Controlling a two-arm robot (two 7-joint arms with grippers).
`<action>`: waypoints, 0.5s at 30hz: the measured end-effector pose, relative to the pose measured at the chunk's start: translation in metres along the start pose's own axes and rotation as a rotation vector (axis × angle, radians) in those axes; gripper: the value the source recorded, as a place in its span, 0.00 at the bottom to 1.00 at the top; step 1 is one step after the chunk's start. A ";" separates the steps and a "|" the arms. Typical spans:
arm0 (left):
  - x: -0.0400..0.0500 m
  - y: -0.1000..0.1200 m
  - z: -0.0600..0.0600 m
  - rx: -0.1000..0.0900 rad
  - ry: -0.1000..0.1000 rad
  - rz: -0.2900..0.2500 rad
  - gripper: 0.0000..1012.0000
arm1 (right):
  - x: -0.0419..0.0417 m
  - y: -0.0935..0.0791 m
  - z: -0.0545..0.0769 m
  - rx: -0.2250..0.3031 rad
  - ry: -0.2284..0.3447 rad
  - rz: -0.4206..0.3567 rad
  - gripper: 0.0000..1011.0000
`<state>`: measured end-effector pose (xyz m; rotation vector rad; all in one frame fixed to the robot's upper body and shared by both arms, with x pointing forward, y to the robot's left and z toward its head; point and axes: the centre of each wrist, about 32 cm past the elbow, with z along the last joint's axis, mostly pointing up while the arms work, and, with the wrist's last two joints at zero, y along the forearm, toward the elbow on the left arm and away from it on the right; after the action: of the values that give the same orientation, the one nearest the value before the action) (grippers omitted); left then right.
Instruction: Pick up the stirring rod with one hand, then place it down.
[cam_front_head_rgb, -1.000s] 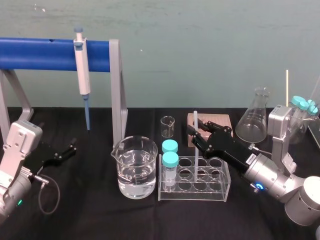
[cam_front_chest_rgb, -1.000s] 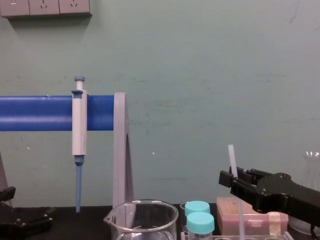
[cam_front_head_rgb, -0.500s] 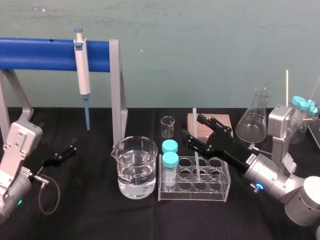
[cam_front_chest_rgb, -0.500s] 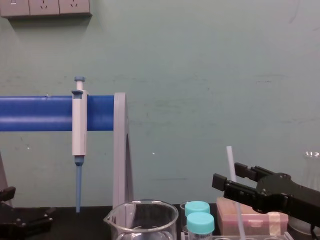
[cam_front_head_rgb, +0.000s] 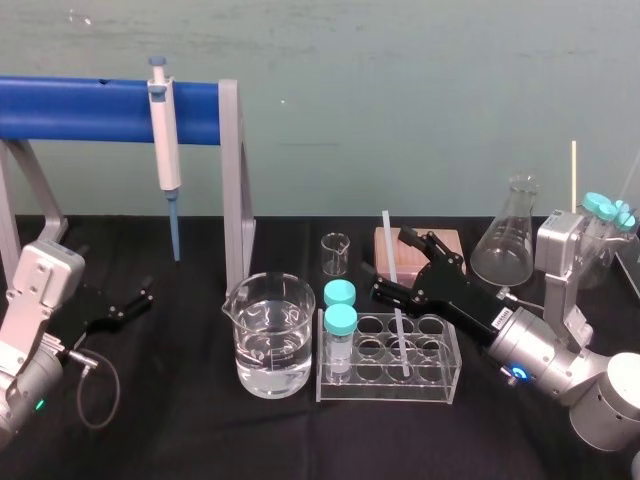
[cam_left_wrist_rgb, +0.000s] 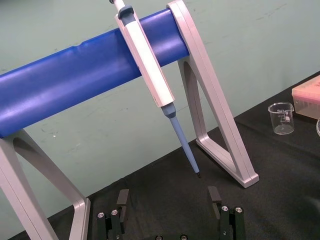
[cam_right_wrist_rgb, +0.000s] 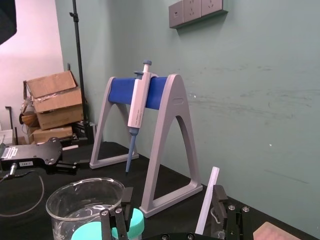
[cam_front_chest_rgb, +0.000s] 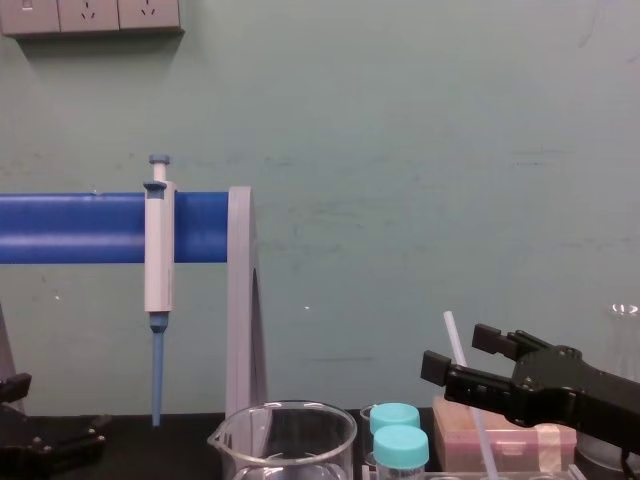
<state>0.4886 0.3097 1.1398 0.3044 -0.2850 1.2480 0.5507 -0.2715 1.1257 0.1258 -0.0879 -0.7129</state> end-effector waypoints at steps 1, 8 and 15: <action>0.0000 0.000 0.000 0.000 0.000 0.000 0.99 | 0.0000 0.000 0.000 0.000 0.000 0.000 0.99; 0.0000 0.000 0.000 0.000 0.000 0.000 0.99 | 0.0021 -0.001 0.008 0.017 -0.021 -0.044 0.99; 0.0000 0.000 0.000 0.000 0.000 0.000 0.99 | 0.0037 -0.014 0.027 0.038 -0.078 -0.251 0.99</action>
<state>0.4886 0.3097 1.1398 0.3045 -0.2850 1.2479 0.5413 -0.2865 1.1506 0.1466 -0.1617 -0.9673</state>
